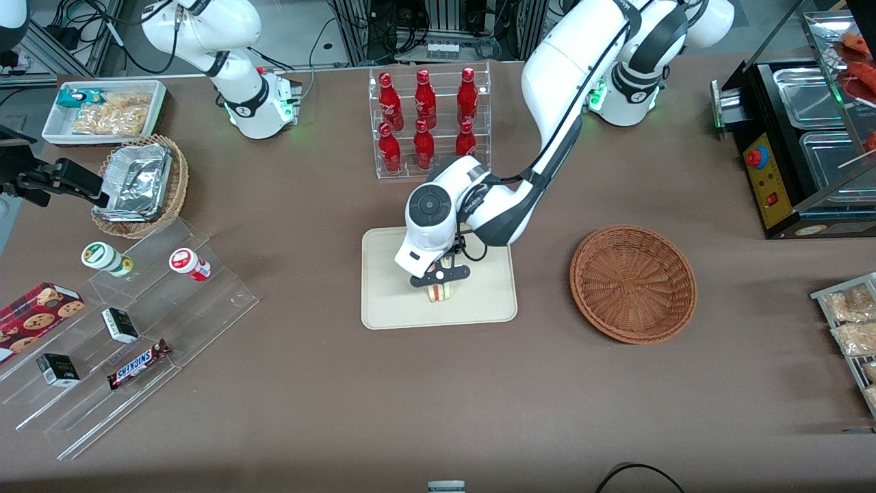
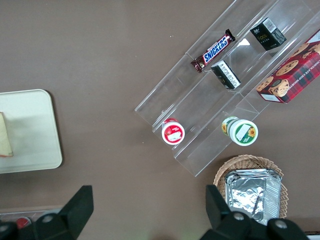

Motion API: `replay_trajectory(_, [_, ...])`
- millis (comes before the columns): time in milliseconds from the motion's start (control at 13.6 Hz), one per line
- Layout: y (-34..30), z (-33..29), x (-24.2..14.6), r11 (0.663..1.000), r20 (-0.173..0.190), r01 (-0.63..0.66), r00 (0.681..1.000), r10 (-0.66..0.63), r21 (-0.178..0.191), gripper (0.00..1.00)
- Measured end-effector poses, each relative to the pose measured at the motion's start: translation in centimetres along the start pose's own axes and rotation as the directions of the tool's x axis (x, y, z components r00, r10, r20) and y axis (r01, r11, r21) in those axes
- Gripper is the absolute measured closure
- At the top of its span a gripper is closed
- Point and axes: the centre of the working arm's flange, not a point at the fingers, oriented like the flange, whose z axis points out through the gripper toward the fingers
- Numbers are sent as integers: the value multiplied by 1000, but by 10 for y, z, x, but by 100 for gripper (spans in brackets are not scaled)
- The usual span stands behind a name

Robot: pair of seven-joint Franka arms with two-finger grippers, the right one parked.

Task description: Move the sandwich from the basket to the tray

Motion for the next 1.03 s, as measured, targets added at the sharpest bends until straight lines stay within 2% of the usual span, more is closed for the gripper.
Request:
replay_trajectory(73, [1,-13,0,1000,-6,2,1000,-2,-7,19])
replay_trajectory(220, [-4,-40,-2,1000,-3,3,1000,-3,13,0])
replay_trajectory(440, [-27,-74,14,998,-3,38,999,-38,51,0])
replay_trajectory(587, [-64,-101,38,992,33,72,997,-76,107,0])
replay_trajectory(661, [-85,-115,52,990,48,73,996,-79,121,0])
replay_trajectory(1028, [-172,-127,95,986,85,46,995,-60,160,0])
